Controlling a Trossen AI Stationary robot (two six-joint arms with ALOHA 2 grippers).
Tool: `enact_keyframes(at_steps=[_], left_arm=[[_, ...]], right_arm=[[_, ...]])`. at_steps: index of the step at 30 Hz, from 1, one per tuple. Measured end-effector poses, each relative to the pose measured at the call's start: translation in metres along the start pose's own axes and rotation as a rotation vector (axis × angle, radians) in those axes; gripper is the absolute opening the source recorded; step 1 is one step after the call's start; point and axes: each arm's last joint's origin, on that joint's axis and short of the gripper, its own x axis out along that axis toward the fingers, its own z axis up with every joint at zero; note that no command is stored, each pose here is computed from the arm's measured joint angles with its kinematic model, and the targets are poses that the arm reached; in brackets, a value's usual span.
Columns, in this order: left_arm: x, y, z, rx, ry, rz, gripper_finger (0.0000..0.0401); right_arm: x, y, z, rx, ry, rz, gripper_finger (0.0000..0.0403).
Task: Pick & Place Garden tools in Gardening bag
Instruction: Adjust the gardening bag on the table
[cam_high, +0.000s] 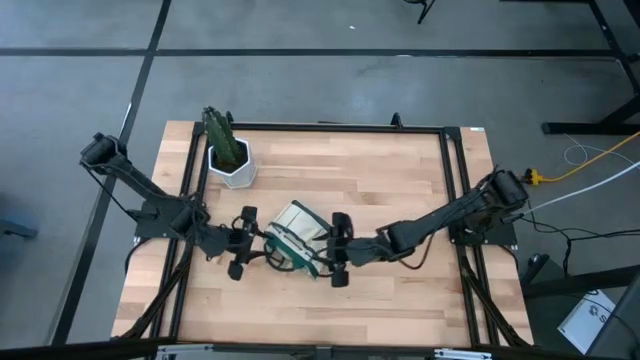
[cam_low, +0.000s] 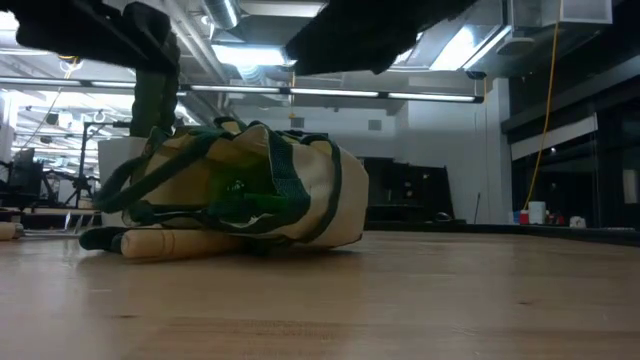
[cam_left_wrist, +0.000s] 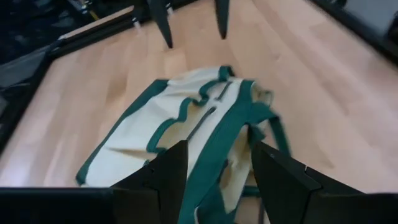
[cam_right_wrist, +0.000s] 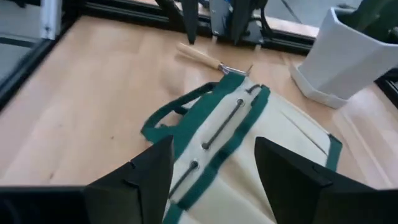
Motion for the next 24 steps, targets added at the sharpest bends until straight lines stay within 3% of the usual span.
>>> enact_keyframes(at_steps=[8,16,24], left_arm=[[0.01,-0.011,-0.008,0.024,0.054,0.08,0.0173],[0.006,-0.019,-0.008,-0.013,0.043,0.048,0.0173],[0.002,-0.024,-0.009,-0.035,0.039,0.031,0.0173]], right_arm=[[0.031,0.005,0.007,-0.033,0.085,-0.109,0.0224],[0.055,-0.013,-0.005,0.097,0.131,-0.166,0.0224],[0.062,-0.017,-0.013,0.143,0.172,-0.158,0.0216]])
